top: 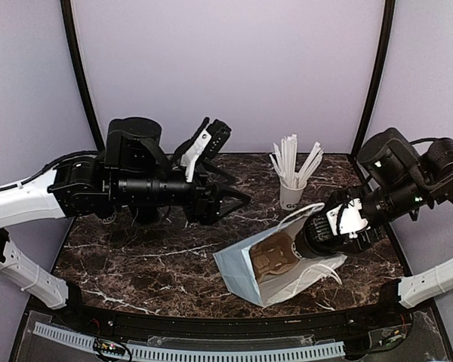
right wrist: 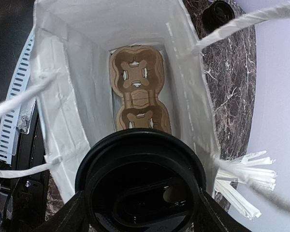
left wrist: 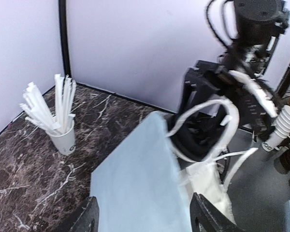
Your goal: Pack the takeout coffee
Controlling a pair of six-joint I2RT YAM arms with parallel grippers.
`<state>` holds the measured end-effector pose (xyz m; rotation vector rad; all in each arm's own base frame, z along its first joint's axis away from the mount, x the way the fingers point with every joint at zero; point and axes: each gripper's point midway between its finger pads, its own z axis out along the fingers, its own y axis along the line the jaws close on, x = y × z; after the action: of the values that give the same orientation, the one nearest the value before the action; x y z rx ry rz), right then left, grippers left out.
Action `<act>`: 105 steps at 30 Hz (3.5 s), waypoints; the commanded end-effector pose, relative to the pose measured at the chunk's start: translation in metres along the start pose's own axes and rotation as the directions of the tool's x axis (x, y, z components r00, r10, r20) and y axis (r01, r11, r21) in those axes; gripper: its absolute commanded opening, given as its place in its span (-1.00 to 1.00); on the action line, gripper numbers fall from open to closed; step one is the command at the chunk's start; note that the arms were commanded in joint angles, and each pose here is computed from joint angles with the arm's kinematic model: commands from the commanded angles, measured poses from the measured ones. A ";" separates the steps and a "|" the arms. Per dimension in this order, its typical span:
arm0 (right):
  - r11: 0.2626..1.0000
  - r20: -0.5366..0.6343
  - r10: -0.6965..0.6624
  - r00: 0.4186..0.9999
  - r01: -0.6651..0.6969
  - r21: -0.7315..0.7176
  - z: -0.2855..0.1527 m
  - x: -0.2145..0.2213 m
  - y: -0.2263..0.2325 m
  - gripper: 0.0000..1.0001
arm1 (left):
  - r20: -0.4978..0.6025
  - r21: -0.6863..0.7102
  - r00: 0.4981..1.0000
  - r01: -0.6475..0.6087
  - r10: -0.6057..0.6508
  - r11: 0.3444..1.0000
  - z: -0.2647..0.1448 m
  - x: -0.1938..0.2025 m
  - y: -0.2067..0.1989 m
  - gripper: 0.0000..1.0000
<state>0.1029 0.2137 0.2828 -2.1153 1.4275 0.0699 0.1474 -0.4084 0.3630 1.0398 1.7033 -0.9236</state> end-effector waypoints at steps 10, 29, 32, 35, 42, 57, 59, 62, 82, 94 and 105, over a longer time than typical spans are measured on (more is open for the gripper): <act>0.967 -0.015 -0.215 0.976 0.215 0.135 0.039 -0.016 -0.002 -0.17 | -0.169 -0.096 0.950 0.248 -0.262 0.964 0.090 0.128 0.106 0.32; 0.923 -0.054 -0.307 0.950 0.311 0.226 0.086 -0.007 0.008 -0.23 | -0.269 -0.016 0.895 0.365 -0.356 0.931 0.136 0.181 0.106 0.30; 0.925 -0.050 -0.307 0.951 0.310 0.221 0.093 -0.008 0.010 -0.24 | -0.264 -0.012 0.889 0.384 -0.373 0.923 0.136 0.184 0.109 0.30; 0.929 -0.044 -0.296 0.954 0.298 0.220 0.098 -0.008 0.012 -0.24 | -0.266 -0.010 0.886 0.391 -0.379 0.920 0.136 0.186 0.109 0.29; 0.934 -0.052 -0.284 0.957 0.288 0.211 0.108 -0.004 0.016 -0.25 | -0.281 -0.007 0.880 0.398 -0.383 0.918 0.133 0.190 0.108 0.29; 0.949 -0.105 -0.241 0.965 0.257 0.183 0.127 0.011 0.010 -0.25 | -0.301 0.001 0.868 0.414 -0.394 0.910 0.132 0.199 0.107 0.28; 0.950 -0.109 -0.233 0.966 0.250 0.188 0.127 0.010 0.007 -0.25 | -0.305 0.002 0.865 0.419 -0.398 0.908 0.132 0.201 0.108 0.28; 0.951 -0.110 -0.218 0.970 0.236 0.198 0.127 0.009 0.002 -0.25 | -0.310 0.003 0.861 0.425 -0.403 0.905 0.133 0.203 0.109 0.28; 0.982 -0.130 -0.122 0.984 0.139 0.130 0.153 0.018 -0.007 -0.25 | -0.324 0.012 0.849 0.445 -0.418 0.895 0.132 0.209 0.107 0.27; 0.999 -0.121 -0.013 0.993 0.008 -0.047 0.158 0.005 -0.007 -0.25 | -0.275 -0.022 0.857 0.447 -0.435 0.894 0.112 0.199 0.118 0.27; 0.940 -0.192 0.148 0.970 -0.199 -0.277 0.173 0.014 0.002 -0.28 | -0.237 -0.071 0.863 0.442 -0.446 0.894 0.084 0.197 0.122 0.27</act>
<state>0.1774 0.3004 0.1554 -2.1743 1.6072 0.0182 0.2423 -0.4014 0.1199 0.8081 2.2433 -1.1025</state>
